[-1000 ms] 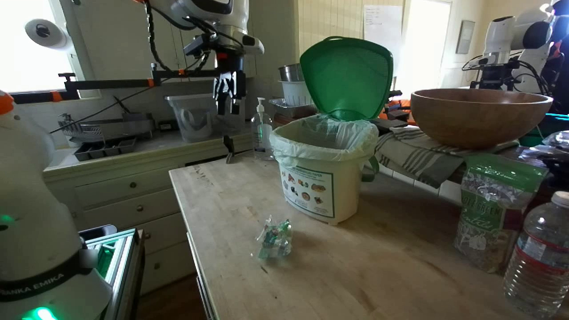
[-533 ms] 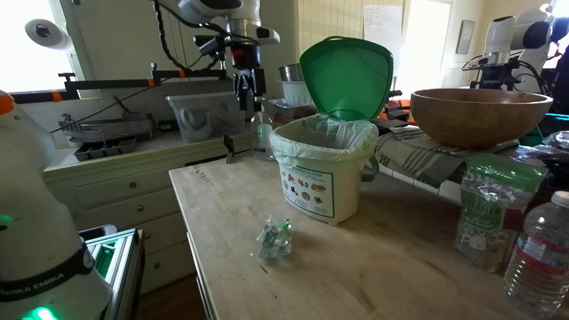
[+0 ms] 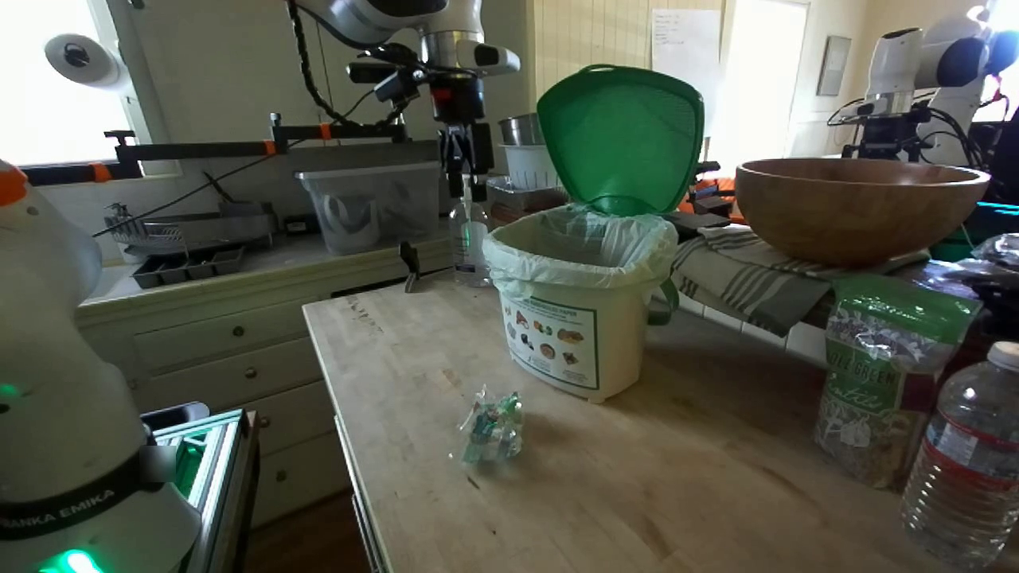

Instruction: Remove the plastic bottle from the trash can and place it on the counter top

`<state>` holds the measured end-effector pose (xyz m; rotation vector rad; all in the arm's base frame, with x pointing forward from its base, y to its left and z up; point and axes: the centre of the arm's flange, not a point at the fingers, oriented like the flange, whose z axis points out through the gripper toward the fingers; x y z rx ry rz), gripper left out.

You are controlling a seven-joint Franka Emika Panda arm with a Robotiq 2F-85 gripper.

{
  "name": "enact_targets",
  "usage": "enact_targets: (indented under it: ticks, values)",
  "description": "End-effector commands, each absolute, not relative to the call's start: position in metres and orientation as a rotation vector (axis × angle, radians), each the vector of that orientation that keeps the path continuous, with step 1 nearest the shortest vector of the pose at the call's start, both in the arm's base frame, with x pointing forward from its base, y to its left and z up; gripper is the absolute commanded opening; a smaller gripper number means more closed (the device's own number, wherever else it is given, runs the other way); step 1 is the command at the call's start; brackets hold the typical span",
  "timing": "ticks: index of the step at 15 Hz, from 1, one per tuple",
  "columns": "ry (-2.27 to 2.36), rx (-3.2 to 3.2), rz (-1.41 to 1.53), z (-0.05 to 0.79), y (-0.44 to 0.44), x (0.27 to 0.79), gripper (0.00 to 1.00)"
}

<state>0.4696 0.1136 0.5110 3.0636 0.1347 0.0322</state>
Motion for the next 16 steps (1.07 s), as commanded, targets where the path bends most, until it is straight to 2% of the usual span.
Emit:
enact_targets:
  ticks: [1, 11, 16]
  values:
    - [0.134, 3.064, 0.031, 0.511, 0.114, 0.470, 1.00]
    - [-0.686, 3.153, 0.308, 0.496, 0.073, 0.509, 1.00]
    - [-1.004, 3.094, 0.327, 0.486, 0.056, 0.516, 1.00]
